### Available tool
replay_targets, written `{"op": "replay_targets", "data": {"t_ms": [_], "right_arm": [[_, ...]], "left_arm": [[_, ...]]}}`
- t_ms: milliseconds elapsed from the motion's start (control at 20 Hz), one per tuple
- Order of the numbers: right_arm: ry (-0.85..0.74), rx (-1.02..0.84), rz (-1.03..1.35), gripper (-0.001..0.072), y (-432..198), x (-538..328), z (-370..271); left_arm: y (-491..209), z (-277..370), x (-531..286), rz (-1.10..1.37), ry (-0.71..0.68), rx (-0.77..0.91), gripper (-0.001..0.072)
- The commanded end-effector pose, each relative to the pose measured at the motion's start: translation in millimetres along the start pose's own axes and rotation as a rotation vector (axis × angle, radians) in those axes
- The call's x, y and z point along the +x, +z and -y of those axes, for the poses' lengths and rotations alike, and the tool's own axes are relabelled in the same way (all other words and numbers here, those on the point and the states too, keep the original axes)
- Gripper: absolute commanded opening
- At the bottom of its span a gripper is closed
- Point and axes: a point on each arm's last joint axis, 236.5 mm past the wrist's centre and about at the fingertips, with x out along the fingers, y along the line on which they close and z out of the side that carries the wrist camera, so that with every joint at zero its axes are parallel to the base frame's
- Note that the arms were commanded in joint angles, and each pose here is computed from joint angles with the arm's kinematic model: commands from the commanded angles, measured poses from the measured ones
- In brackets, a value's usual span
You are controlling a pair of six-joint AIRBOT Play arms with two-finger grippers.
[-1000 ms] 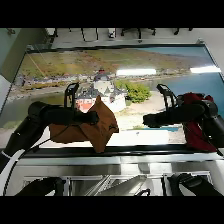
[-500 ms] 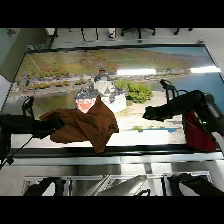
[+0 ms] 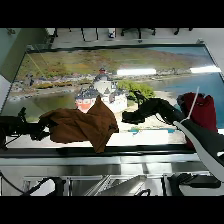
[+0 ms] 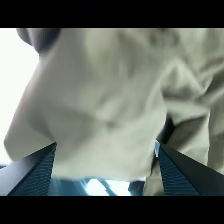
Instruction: Fold the shirts.
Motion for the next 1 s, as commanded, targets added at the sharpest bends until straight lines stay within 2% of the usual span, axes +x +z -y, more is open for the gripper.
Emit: {"op": "replay_targets", "data": {"t_ms": [0, 300, 350, 400, 450, 550, 600, 650, 700, 750, 850, 900, 950], "right_arm": [[0.022, 0.002, 0.057, 0.0364, 21.2, 27.5, -14.1], [0.037, -0.025, 0.034, 0.0364, 41.0, 67.3, -33.7], [0.038, -0.028, 0.025, 0.0363, 42.6, 70.1, -34.6], [0.04, -0.029, 0.025, 0.0363, 44.7, 70.9, -35.5], [0.041, -0.03, 0.027, 0.0363, 46.1, 71.2, -36.4], [0.041, -0.03, 0.025, 0.0362, 45.4, 72.0, -36.3], [0.042, -0.026, 0.019, 0.036, 44.1, 73.5, -36.1], [0.05, -0.015, 0.011, 0.033, 42.4, 75.3, -37.1], [0.056, -0.006, 0.004, 0.0166, 40.5, 77.8, -38.0], [0.056, -0.005, -0.003, 0.011, 38.1, 80.7, -38.6], [0.06, -0.019, -0.008, 0.0079, 34.5, 83.6, -43.7], [0.062, -0.034, -0.003, 0.002, 35.7, 83.0, -46.2], [0.067, -0.04, 0.003, 0.002, 38.2, 81.1, -49.5]], "left_arm": [[23.9, 11.0, 17.9, -0.045, -0.008, 0.044, 0.0704], [37.9, 22.9, 49.5, -0.125, 0.009, 0.094, 0.0703], [38.6, 21.9, 50.4, -0.126, 0.01, 0.091, 0.0633], [41.0, 19.5, 49.7, -0.117, 0.014, 0.09, 0.0453], [42.7, 16.9, 49.7, -0.111, 0.025, 0.095, 0.035], [42.1, 10.5, 49.6, -0.115, 0.053, 0.108, 0.0349], [41.6, 10.7, 50.0, -0.116, 0.054, 0.111, 0.0243], [40.9, 12.0, 50.6, -0.118, 0.054, 0.115, 0.005], [40.0, 13.7, 50.6, -0.12, 0.052, 0.124, 0.0049], [39.2, 17.1, 50.1, -0.118, 0.049, 0.14, 0.0015], [42.6, 28.7, 44.6, -0.078, 0.047, 0.188, 0.0015], [46.3, 36.4, 38.5, -0.042, 0.045, 0.21, 0.0015], [50.2, 44.5, 31.1, -0.003, 0.042, 0.235, 0.0015]]}}
